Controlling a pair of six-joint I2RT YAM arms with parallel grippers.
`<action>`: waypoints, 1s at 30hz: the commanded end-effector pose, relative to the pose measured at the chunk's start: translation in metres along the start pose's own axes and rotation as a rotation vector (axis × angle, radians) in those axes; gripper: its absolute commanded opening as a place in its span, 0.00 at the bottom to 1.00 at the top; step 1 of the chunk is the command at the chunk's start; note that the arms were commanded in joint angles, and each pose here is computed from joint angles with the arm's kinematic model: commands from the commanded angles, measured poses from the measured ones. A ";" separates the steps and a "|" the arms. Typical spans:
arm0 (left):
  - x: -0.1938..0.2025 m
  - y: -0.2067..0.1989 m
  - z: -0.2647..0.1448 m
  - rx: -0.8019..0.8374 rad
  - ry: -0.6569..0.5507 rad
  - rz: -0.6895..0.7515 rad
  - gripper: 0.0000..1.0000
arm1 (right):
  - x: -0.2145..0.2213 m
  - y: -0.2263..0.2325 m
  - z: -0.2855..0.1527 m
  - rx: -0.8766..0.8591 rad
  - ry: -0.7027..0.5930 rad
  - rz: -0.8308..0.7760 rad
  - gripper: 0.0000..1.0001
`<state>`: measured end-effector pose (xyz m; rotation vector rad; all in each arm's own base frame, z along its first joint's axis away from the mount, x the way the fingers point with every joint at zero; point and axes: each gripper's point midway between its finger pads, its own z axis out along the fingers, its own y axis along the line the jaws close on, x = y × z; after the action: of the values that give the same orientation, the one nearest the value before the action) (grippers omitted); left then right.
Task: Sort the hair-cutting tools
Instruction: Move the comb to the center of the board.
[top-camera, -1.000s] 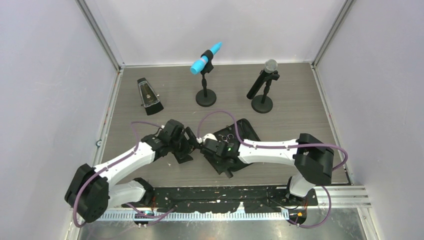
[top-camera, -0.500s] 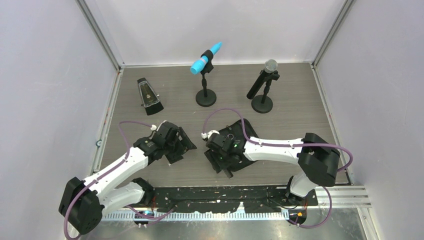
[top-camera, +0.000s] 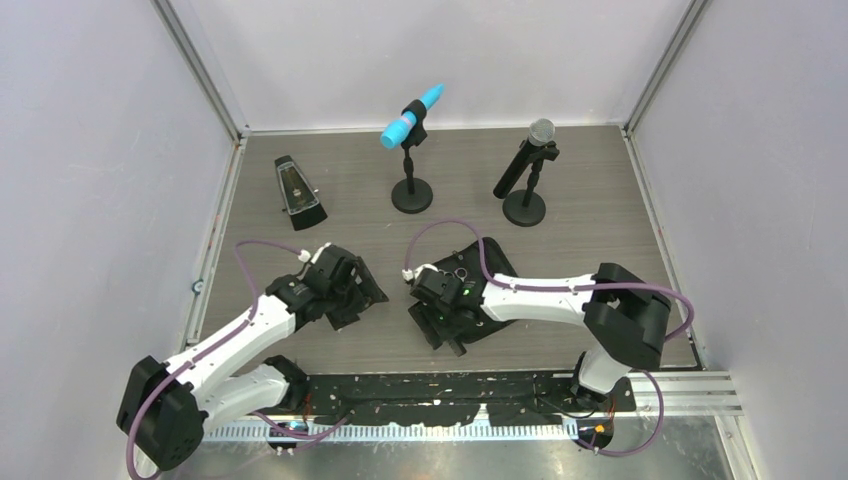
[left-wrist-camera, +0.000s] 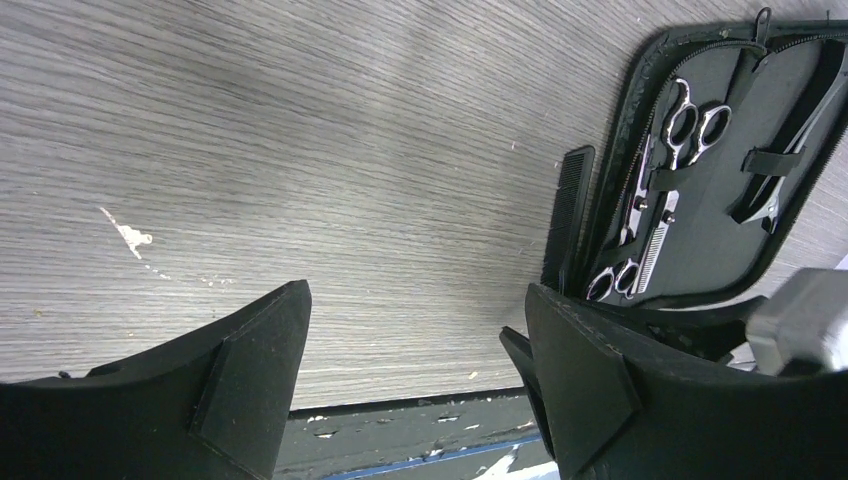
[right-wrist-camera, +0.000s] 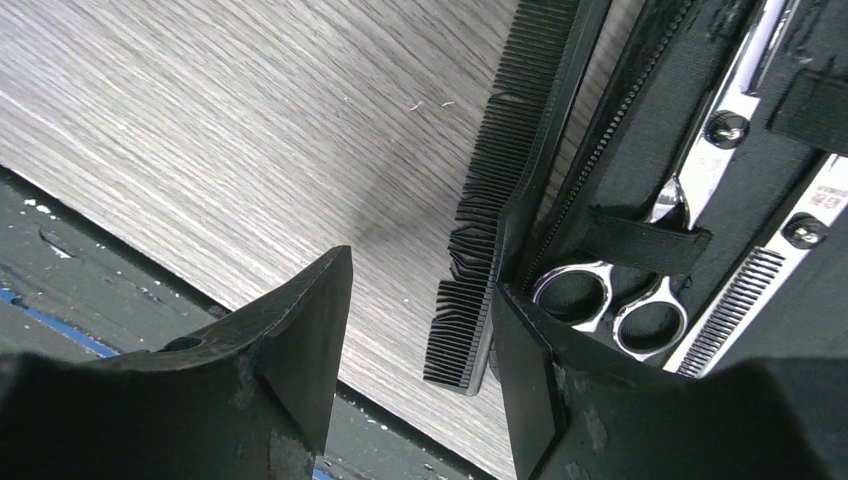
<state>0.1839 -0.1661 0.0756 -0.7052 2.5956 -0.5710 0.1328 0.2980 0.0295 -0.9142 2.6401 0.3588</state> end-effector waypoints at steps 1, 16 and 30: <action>-0.012 -0.004 -0.009 0.008 -0.052 0.018 0.82 | -0.001 0.004 0.008 -0.011 0.009 0.019 0.61; -0.012 -0.001 -0.010 -0.003 -0.055 0.028 0.83 | -0.002 0.042 0.010 -0.154 0.047 -0.076 0.61; -0.013 0.002 -0.013 -0.002 -0.066 0.028 0.83 | -0.041 0.033 -0.019 -0.017 -0.115 -0.107 0.64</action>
<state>0.1781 -0.1544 0.0771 -0.6761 2.5924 -0.5170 0.1132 0.3388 0.0268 -1.1127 2.5962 0.4442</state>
